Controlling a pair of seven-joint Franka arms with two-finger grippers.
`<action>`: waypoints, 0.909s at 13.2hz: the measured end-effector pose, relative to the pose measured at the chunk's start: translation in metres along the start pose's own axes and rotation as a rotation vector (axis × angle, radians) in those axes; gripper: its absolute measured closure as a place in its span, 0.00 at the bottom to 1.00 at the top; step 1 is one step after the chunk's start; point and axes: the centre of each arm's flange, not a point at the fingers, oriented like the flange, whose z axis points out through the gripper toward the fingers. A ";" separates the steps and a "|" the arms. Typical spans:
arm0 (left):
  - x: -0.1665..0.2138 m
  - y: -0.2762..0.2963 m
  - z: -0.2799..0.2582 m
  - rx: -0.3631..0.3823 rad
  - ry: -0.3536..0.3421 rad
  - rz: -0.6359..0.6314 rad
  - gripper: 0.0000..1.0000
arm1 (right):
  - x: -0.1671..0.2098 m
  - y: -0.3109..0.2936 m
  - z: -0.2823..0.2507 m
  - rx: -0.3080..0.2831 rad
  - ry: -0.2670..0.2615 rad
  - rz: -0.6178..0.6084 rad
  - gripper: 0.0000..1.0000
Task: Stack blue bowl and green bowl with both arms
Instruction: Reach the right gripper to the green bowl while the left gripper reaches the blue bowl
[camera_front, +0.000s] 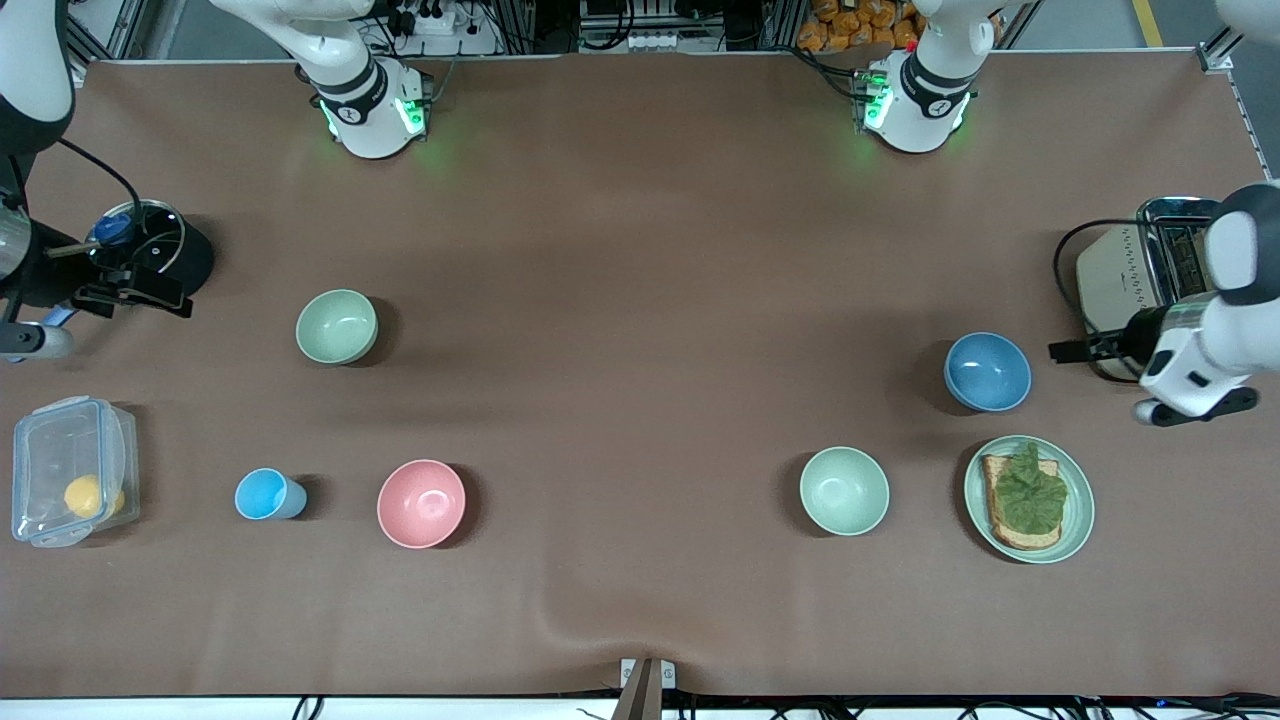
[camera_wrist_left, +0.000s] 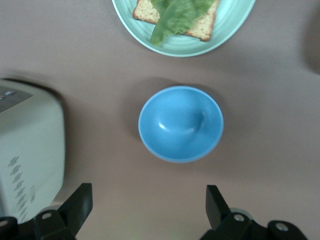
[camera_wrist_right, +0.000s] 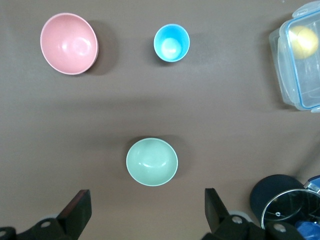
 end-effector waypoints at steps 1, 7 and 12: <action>0.000 -0.001 0.019 -0.002 0.007 -0.002 0.00 | -0.001 0.000 0.008 0.001 -0.016 0.000 0.00; 0.007 -0.034 0.099 0.002 0.000 -0.036 0.00 | -0.005 -0.003 0.106 0.004 -0.070 -0.049 0.00; 0.017 -0.032 0.133 -0.002 -0.012 -0.029 0.00 | -0.022 -0.006 0.172 0.004 -0.073 -0.131 0.00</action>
